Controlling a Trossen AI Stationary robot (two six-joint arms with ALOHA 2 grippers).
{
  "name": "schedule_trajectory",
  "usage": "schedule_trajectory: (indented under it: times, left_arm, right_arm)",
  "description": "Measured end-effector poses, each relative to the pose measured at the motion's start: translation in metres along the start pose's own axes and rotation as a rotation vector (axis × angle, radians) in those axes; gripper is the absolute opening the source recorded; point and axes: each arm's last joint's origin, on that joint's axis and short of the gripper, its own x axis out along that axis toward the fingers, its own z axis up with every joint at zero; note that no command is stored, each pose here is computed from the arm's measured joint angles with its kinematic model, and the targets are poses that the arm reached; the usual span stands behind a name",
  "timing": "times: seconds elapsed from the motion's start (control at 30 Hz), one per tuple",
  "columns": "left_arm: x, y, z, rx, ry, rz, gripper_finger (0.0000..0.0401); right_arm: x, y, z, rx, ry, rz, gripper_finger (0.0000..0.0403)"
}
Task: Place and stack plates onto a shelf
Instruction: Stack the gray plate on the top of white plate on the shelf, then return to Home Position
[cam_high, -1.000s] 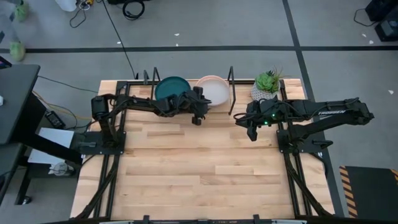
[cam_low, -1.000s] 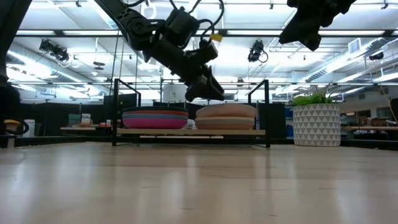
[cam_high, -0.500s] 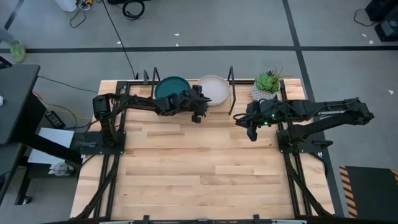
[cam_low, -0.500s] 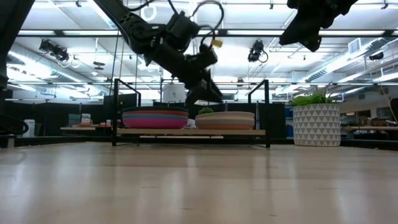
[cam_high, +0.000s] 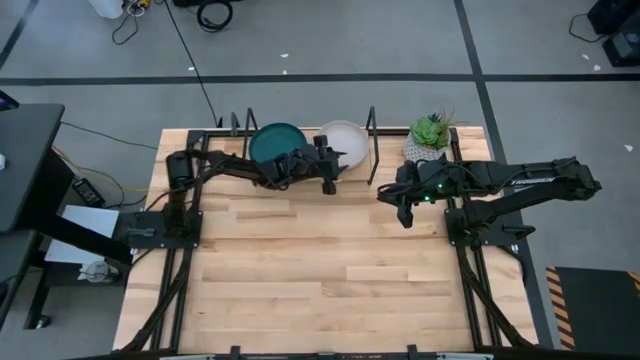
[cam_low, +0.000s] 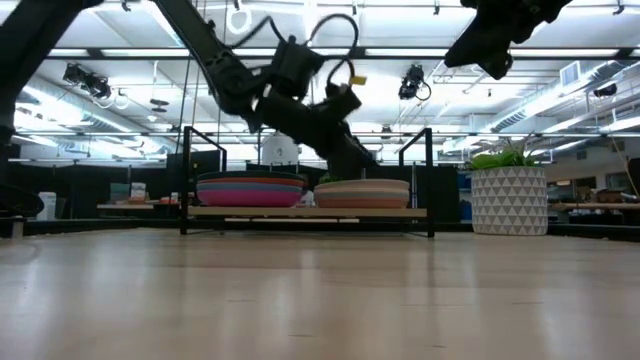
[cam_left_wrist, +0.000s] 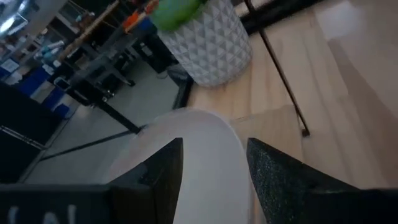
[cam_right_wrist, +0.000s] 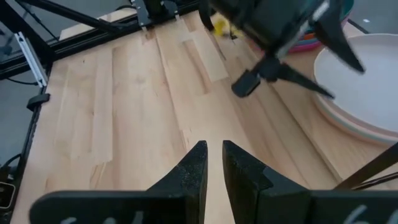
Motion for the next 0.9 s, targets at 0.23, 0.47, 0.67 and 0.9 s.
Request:
schedule_trajectory:
  times: [0.23, 0.47, 0.67, 0.9]
  left_arm:
    - [0.008, -0.008, -0.012, 0.035, 0.051, 0.031, 0.0184]
    - [0.002, 0.004, -0.001, -0.011, 0.038, 0.060, 0.0185]
    - [0.003, -0.003, -0.012, 0.001, 0.123, 0.014, 0.0185]
    - [-0.019, 0.010, 0.027, 0.006, 0.029, 0.059, 0.0185]
  right_arm:
    - [0.000, 0.000, 0.000, -0.023, 0.000, 0.000, 0.0056]
    - [0.000, 0.000, 0.000, -0.040, 0.000, 0.001, 0.0056]
    - [0.000, 0.001, 0.002, -0.046, -0.016, 0.005, 0.0056]
    - [0.000, 0.000, 0.001, -0.047, -0.012, 0.007, 0.0056]
